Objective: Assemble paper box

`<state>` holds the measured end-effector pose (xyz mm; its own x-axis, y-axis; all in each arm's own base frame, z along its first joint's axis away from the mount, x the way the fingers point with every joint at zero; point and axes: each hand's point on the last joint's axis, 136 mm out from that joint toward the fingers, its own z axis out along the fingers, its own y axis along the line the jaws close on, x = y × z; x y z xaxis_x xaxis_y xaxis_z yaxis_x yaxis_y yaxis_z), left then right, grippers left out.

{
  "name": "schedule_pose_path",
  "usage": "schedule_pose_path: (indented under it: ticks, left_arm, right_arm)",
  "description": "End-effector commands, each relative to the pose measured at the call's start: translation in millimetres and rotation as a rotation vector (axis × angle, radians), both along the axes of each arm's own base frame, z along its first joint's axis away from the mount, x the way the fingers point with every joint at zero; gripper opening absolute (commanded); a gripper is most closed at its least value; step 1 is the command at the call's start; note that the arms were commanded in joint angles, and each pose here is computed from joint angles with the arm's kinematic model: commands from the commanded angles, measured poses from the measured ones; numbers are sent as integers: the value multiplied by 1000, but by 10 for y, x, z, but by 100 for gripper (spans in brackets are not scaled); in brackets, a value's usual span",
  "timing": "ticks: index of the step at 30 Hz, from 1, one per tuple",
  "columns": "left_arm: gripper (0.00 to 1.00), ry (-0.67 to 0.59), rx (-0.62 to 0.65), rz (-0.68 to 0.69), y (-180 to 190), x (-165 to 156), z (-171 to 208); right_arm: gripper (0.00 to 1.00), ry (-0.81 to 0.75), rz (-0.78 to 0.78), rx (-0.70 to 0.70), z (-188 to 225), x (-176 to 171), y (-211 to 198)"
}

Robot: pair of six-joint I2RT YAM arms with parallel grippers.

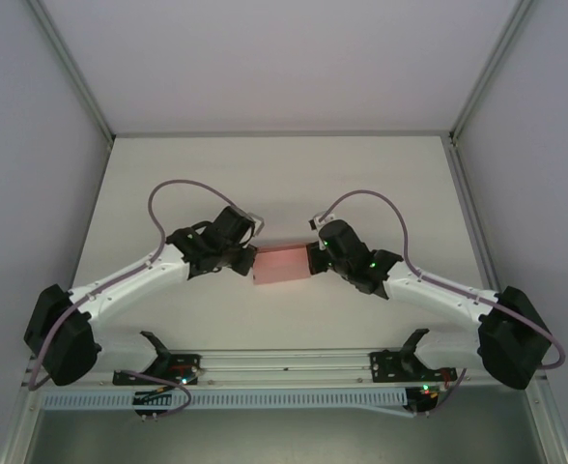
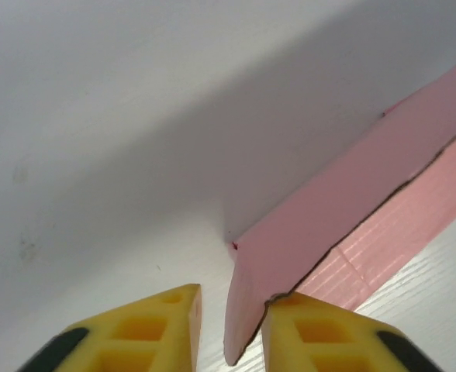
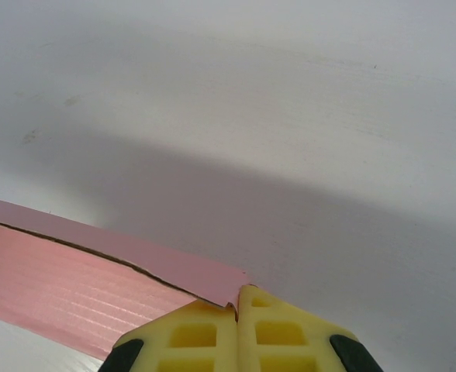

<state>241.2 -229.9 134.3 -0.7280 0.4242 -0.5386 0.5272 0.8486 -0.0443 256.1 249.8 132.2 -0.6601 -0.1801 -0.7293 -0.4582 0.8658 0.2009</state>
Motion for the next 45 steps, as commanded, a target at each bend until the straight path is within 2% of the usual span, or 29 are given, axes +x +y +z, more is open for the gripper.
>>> schedule_pose_path:
  ticks: [1, 11, 18, 26, 37, 40, 45]
  left_arm:
    - [0, -16, -42, 16, -111, 75, 112]
    - [0, 84, -263, 192, -278, 121, 230]
    - [0, 151, -311, 237, -273, 168, 151]
    - [0, 150, -376, 256, -202, 213, 348]
    - [0, 233, -302, 264, -95, 48, -194]
    - [0, 168, -247, 207, -43, -22, -289]
    - [0, 77, -225, 137, -44, -166, -382]
  right_arm:
    - [0, 32, -7, -38, -58, -72, -45]
    - [0, 34, -46, -81, -129, -116, 50]
    - [0, 49, -48, -74, -175, -144, 99]
    - [0, 60, -61, -81, -230, -171, 63]
    - [0, 57, -55, -68, -250, -193, 79]
    - [0, 29, -22, -62, -245, -208, 113]
    - [0, -29, 20, -40, -258, -242, 137]
